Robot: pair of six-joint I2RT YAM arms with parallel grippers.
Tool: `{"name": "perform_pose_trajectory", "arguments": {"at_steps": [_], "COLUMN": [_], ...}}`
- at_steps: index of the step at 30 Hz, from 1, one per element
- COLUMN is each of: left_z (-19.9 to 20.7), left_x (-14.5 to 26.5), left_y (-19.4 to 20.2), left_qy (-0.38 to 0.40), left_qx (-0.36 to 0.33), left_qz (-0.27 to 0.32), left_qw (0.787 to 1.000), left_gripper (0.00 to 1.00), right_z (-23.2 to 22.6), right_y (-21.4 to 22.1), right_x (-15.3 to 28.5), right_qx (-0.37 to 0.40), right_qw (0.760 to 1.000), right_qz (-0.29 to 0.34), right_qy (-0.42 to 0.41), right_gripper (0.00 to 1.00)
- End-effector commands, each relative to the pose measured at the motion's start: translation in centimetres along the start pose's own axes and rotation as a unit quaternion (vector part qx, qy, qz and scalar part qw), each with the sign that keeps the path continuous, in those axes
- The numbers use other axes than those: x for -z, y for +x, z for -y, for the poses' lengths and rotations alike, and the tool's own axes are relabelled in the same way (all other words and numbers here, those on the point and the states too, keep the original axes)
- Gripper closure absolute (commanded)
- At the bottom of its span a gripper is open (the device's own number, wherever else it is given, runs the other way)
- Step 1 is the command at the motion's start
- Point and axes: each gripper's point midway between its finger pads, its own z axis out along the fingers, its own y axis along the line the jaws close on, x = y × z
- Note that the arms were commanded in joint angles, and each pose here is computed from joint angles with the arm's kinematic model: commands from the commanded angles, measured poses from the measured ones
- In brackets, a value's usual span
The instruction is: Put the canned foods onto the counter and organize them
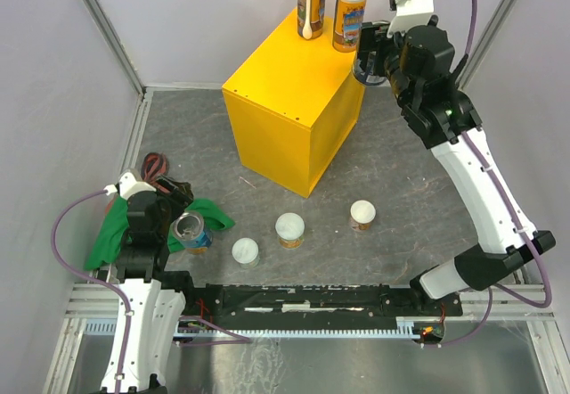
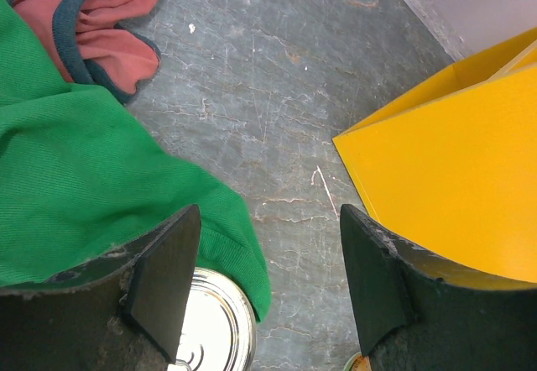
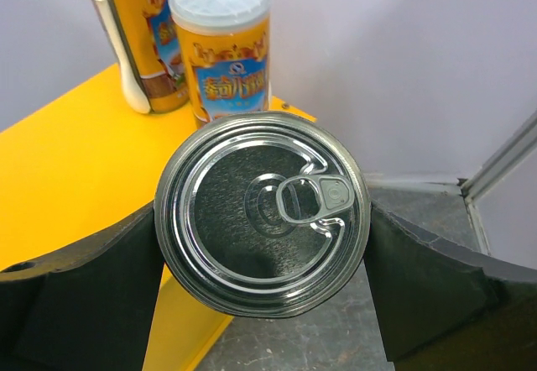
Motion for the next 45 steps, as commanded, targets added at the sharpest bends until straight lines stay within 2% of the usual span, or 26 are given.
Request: {"name": "perform_pose_trajectory", "arguments": {"at_steps": [1,15,34,45], "left_z": [0.6,0.2,0.4,0.8], "left_x": [0.1,0.8,1.1,0.9], "left_y": [-1.0,-2.0,-2.2,-1.7], "left_qy": [0.014,0.006,0.010,0.020], "left_qx": [-0.017,-0.009,-0.012,-0.020], "left_qz": [0.022,0.048,0.052,0.041], "left_qw": [1.000,0.999,0.999,0.999], "left_gripper": [0.26,0.26,0.26,0.26], "right_z": [-0.1,-6.6,-14.3,-16.5], "right_y": [-10.0,-10.2,-6.4,-4.1], "right_x": [2.3,-1.5,-7.1,-9.7], "right_qx": [-0.064,-0.077,-0.034,-0.019], "right_qw": [0.987,0.979,0.979,0.979], "right_qz": [0.143,0.129,0.113,0.115], "right_qy": [-0.036,-0.139,-0.169,-0.165], "right_gripper": [0.99,0.99,0.99,0.99]}}
